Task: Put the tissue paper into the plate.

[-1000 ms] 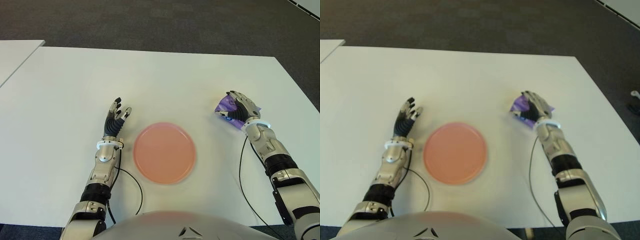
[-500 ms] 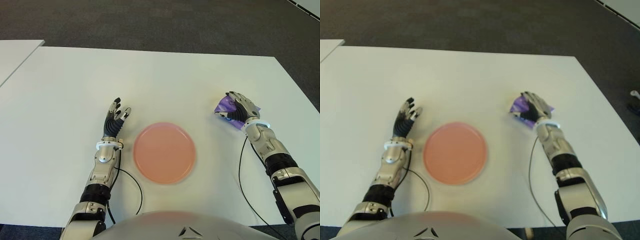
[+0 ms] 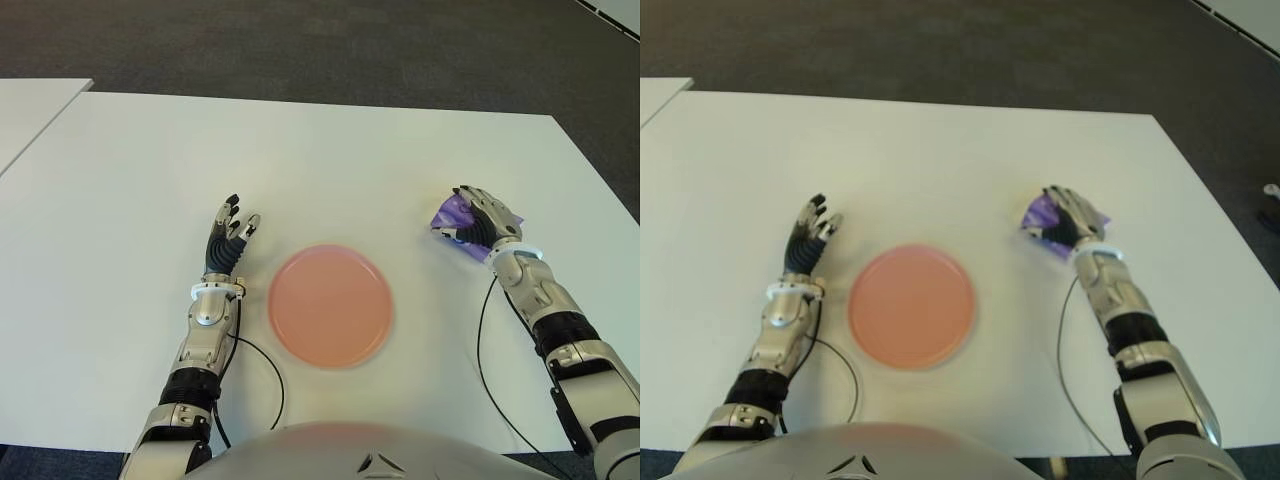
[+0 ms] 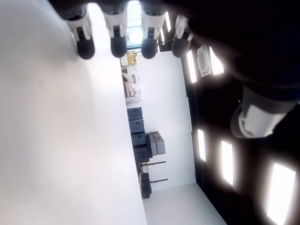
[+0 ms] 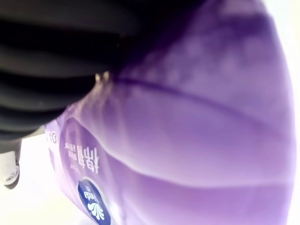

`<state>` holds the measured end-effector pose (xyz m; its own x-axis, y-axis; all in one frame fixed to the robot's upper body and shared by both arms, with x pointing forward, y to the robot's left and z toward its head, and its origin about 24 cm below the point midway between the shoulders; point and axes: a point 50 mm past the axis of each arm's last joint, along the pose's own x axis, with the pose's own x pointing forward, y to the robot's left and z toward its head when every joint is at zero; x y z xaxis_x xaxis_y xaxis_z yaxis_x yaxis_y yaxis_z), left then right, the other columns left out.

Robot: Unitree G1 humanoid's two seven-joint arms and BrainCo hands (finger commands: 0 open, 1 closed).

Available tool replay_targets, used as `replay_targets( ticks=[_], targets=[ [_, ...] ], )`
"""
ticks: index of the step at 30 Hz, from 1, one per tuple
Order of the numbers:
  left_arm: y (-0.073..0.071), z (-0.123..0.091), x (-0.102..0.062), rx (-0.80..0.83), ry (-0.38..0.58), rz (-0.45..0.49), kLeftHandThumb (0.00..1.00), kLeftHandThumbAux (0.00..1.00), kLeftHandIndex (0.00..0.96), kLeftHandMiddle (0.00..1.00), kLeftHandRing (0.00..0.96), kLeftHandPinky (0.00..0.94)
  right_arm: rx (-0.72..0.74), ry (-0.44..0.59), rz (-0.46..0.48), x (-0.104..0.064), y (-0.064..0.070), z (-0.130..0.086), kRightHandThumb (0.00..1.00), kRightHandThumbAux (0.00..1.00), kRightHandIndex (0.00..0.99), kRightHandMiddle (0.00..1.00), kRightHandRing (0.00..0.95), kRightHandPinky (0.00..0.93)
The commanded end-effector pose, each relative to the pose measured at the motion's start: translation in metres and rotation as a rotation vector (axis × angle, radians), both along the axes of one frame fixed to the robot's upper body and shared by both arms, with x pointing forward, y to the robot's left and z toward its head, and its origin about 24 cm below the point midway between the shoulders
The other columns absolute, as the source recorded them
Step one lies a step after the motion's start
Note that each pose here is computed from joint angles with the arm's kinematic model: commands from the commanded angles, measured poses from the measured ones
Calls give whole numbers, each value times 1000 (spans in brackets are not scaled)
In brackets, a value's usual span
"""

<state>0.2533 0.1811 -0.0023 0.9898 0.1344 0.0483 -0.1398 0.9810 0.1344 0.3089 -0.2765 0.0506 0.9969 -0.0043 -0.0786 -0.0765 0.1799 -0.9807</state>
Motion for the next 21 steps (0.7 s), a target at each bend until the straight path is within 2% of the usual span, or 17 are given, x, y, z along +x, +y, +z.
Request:
replay_targets(
  ticks=[1,9,16,21],
  targets=[
    [3,-4,-2,5,27,18,0,492,0,0,0,0,-44,63,-16,-17,-10,-14,0,454,0,0,0,0],
    [3,-4,-3,2,27,18,0,493,0,0,0,0,-78,-24,-26,-27,-17,-3,0,460,0,0,0,0],
    [3,-4,-3,1,24,14,0,494,0,0,0,0,-89,-132,-23,-52,-28,29,0,488,0,0,0,0],
    [2,-4,-4,4,24,8,0,491,0,0,0,0,-90,-194,-18,-60,-25,38,0,504,0,0,0,0]
  ],
)
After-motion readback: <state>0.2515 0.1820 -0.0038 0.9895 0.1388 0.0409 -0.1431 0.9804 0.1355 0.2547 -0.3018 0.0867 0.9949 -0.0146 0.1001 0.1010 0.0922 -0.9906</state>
